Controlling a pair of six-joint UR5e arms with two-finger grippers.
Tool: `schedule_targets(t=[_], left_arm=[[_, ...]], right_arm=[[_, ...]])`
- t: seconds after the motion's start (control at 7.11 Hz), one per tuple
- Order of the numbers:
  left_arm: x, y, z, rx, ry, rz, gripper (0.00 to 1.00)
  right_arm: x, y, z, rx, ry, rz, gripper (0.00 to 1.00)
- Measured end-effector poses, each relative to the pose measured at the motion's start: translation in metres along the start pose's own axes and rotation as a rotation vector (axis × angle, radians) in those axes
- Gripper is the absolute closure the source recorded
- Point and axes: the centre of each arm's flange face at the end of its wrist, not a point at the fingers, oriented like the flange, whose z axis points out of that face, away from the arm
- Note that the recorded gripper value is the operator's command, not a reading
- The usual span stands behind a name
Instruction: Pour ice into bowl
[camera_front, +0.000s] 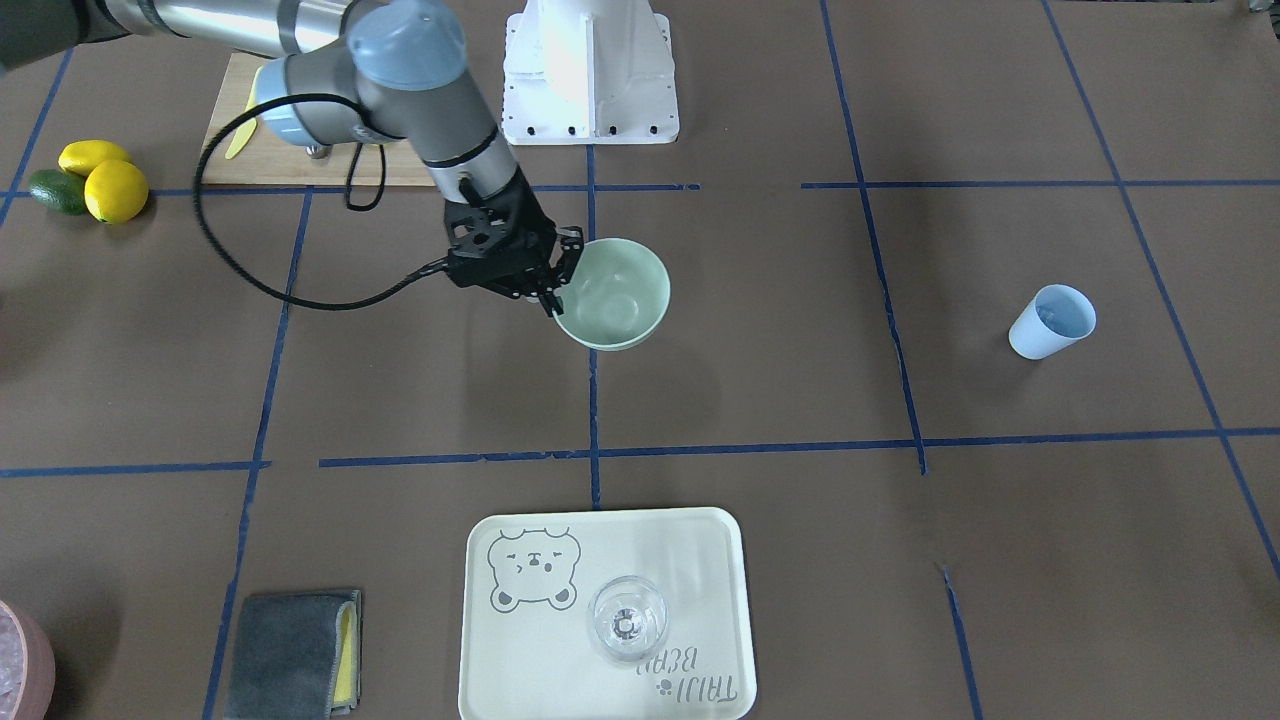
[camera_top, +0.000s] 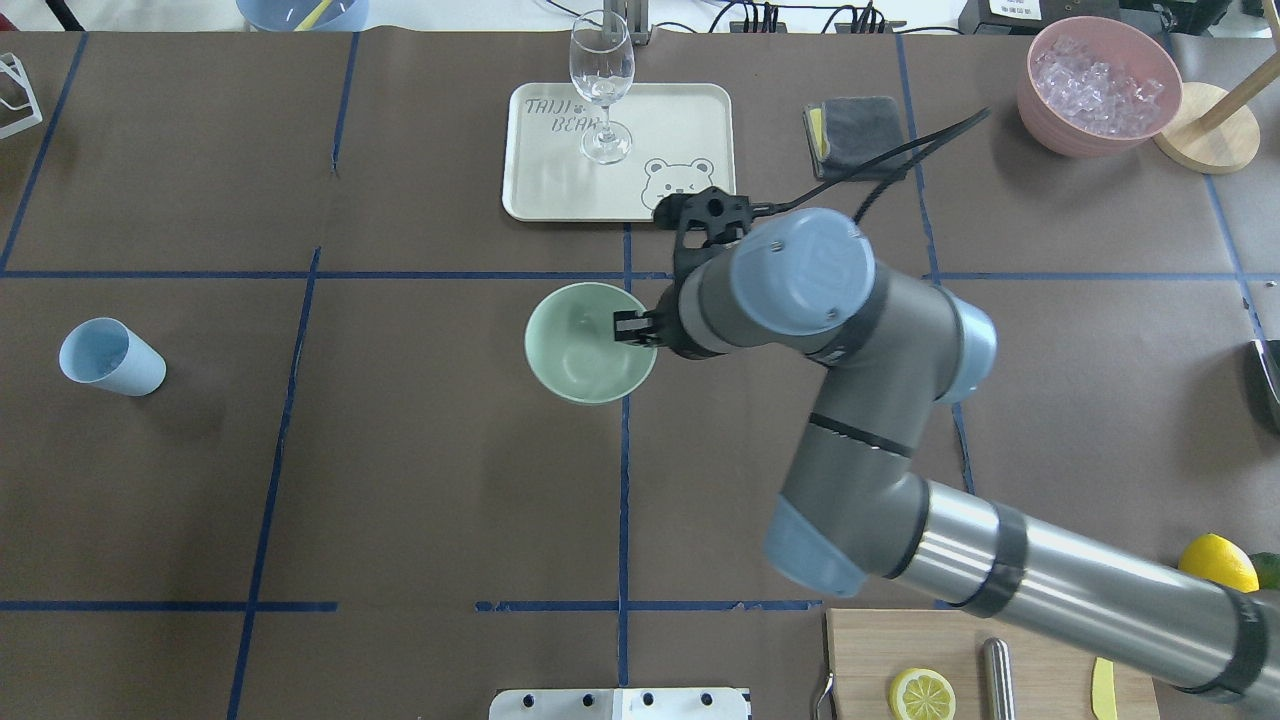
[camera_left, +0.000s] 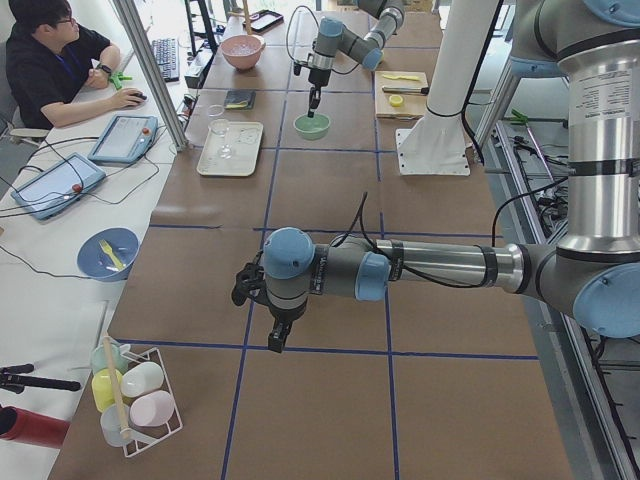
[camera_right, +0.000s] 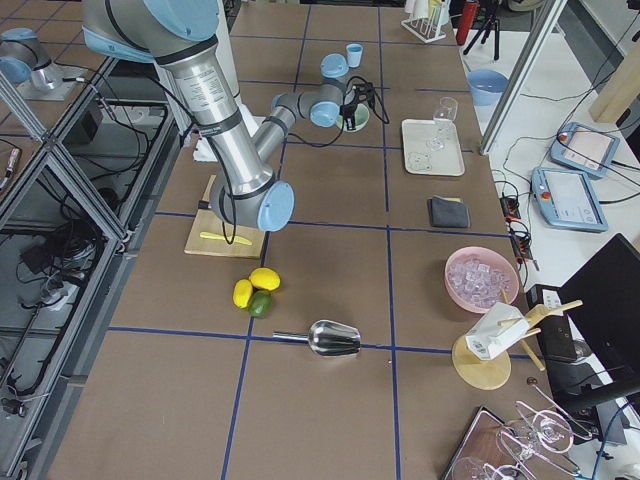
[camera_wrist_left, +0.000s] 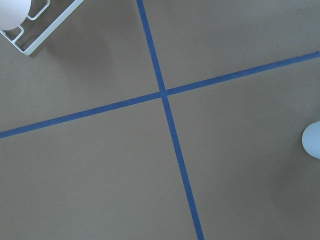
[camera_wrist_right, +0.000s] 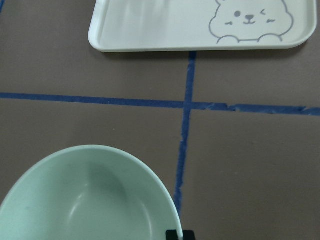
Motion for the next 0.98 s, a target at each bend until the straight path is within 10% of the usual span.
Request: schedule_targets(t=[0.28, 0.42, 0.56, 0.98], left_arm=[[0.001, 0.0, 0.0, 0.002, 0.007, 0.001, 0.0], [0.001, 0.0, 0.0, 0.003, 0.015, 0.0, 0.0], [0.001, 0.0, 0.001, 0.002, 0.02, -0.002, 0.0], [0.001, 0.001, 0.001, 0.002, 0.023, -0.003, 0.0]], right_arm=[[-0.084, 0.011, 0.062, 0.007, 0.082, 0.027, 1.0], [-0.1, 0.017, 0.079, 0.002, 0.106, 0.024, 0.7], [-0.106, 0.02, 0.085, -0.001, 0.115, 0.022, 0.01], [-0.113, 0.011, 0.071, 0.008, 0.09, 0.026, 0.0]])
